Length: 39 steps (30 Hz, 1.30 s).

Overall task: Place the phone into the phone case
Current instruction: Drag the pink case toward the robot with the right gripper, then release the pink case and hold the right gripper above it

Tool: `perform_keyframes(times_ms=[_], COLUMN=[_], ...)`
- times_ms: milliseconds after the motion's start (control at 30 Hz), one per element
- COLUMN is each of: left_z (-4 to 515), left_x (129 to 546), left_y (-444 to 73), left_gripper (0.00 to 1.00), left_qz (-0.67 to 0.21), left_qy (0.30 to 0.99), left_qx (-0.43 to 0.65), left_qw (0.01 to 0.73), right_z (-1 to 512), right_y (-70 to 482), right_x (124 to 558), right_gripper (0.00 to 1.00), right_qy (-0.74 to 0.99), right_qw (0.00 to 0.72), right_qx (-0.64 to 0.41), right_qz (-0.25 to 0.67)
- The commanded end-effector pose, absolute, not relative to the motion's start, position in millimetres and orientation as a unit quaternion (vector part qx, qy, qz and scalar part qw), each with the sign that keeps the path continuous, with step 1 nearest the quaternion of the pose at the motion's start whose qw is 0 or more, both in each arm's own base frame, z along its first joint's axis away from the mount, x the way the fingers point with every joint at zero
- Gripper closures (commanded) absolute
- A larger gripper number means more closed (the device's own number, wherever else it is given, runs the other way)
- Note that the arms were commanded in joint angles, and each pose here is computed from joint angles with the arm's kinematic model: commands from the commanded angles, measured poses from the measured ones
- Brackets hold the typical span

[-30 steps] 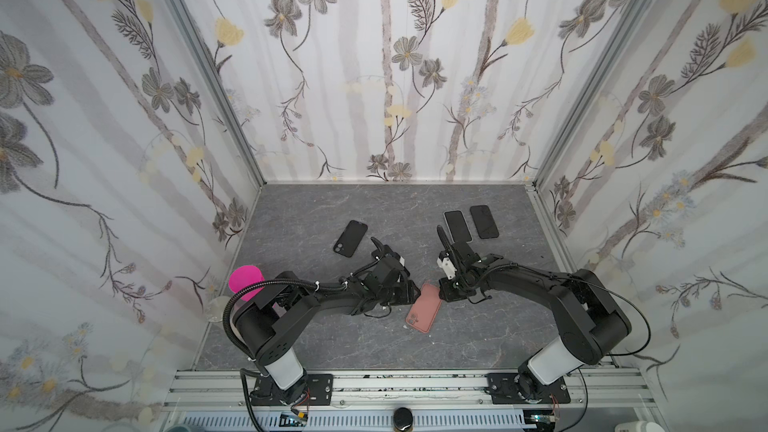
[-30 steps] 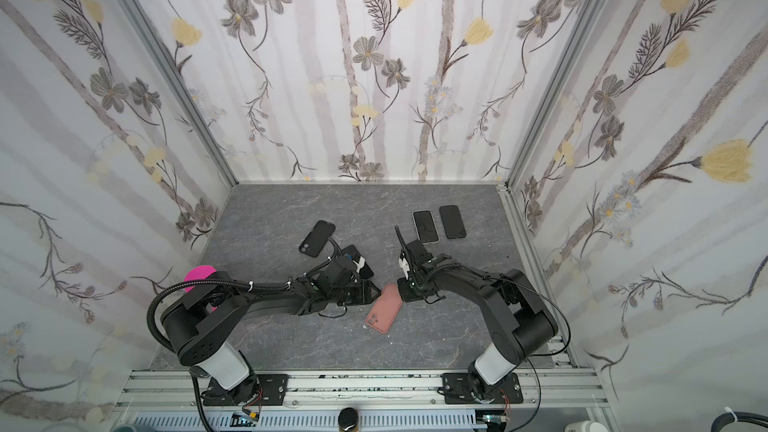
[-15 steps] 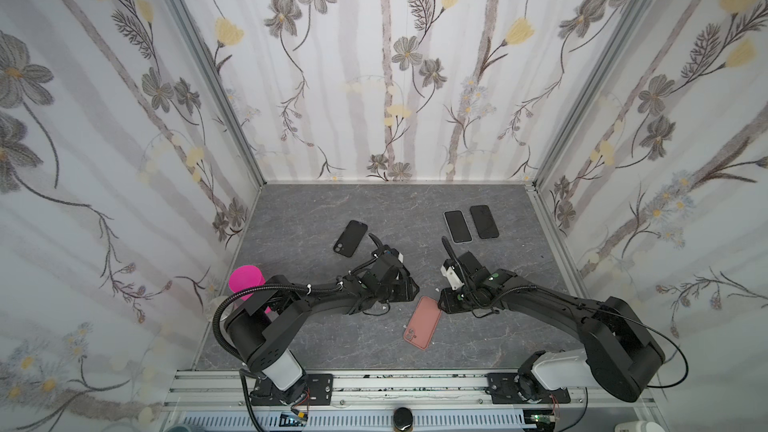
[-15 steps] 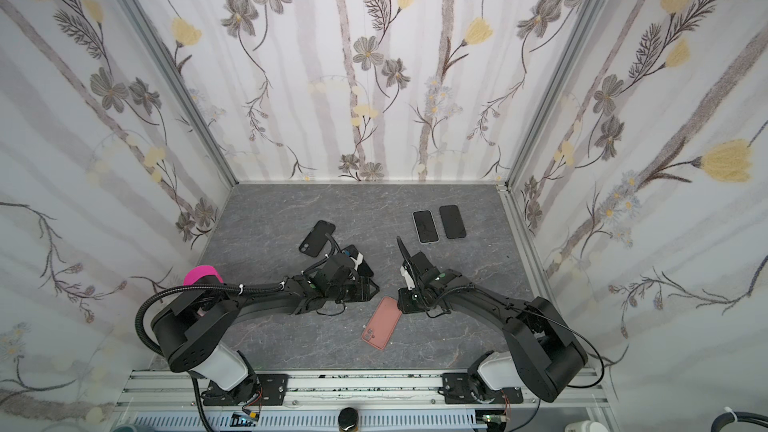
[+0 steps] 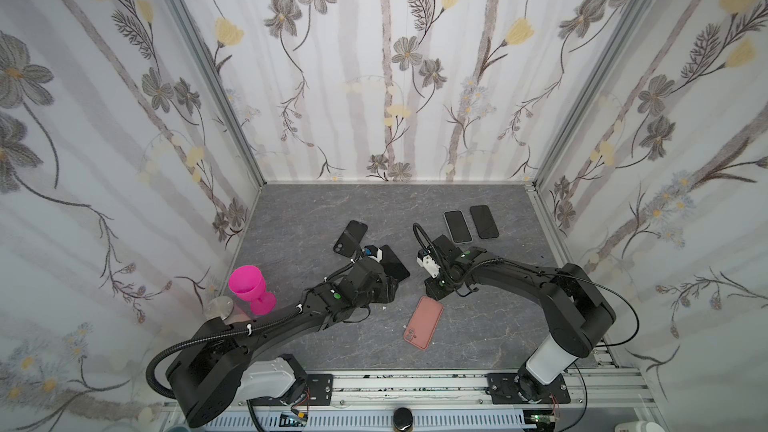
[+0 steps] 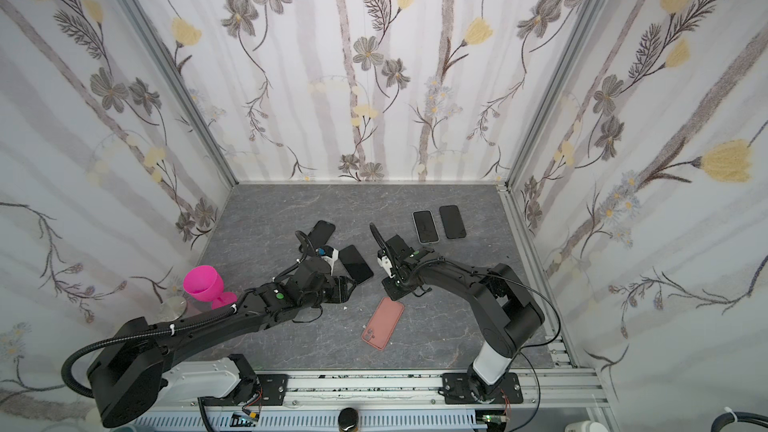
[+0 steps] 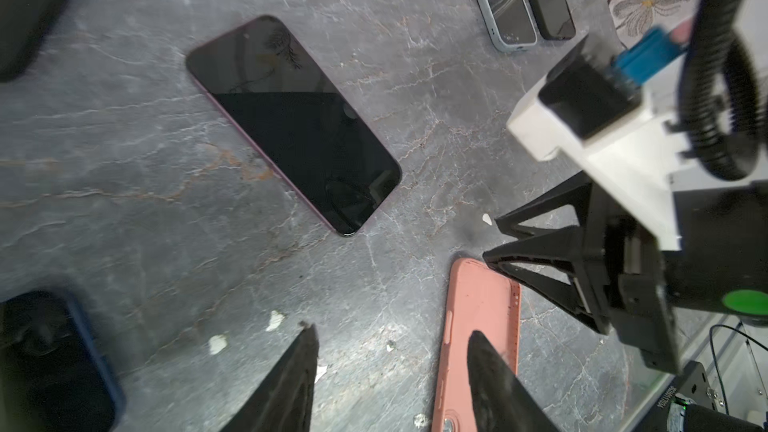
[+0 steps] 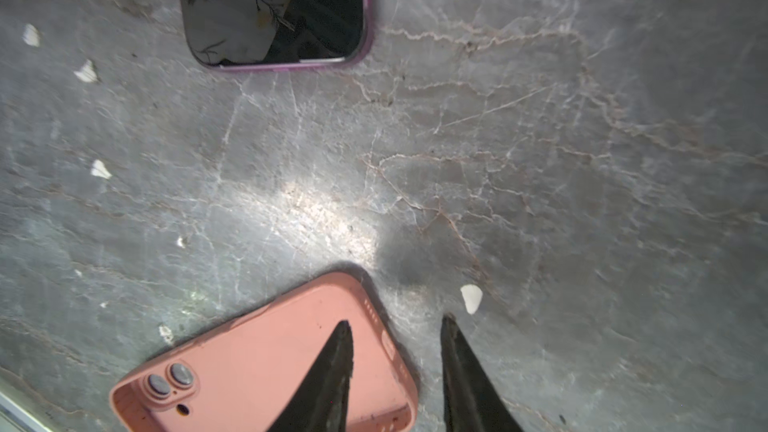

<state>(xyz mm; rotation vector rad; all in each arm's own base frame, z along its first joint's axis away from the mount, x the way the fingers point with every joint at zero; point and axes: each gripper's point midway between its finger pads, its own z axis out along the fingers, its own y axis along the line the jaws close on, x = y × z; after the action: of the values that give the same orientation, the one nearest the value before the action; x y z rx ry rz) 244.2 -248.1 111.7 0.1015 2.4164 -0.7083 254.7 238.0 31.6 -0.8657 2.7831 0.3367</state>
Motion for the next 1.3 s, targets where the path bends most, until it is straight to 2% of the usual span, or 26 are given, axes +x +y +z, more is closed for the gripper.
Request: perform_keyframes(times_ms=[0, 333, 567, 1000, 1267], left_z=[114, 117, 119, 121, 122], left_x=[249, 256, 259, 261, 263], left_y=[-233, -218, -212, -202, -201], left_gripper=[0.43, 0.43, 0.43, 0.43, 0.43], left_qz=[-0.249, -0.238, -0.237, -0.236, -0.237], left_qy=[0.913, 0.914, 0.912, 0.908, 0.905], left_qx=[0.025, 0.015, 0.005, -0.011, -0.013], left_qw=[0.323, 0.329, 0.336, 0.347, 0.352], right_z=[22, 10, 3, 4, 3], right_y=[239, 238, 222, 194, 173], right_x=[250, 251, 258, 260, 255], right_gripper=[0.67, 0.83, 0.87, 0.95, 0.91], right_qy=[0.937, 0.946, 0.970, 0.987, 0.992], right_qw=[0.086, 0.076, 0.083, 0.104, 0.106], right_qx=[-0.318, -0.296, -0.218, -0.097, -0.036], right_qz=[0.114, 0.106, 0.072, 0.075, 0.054])
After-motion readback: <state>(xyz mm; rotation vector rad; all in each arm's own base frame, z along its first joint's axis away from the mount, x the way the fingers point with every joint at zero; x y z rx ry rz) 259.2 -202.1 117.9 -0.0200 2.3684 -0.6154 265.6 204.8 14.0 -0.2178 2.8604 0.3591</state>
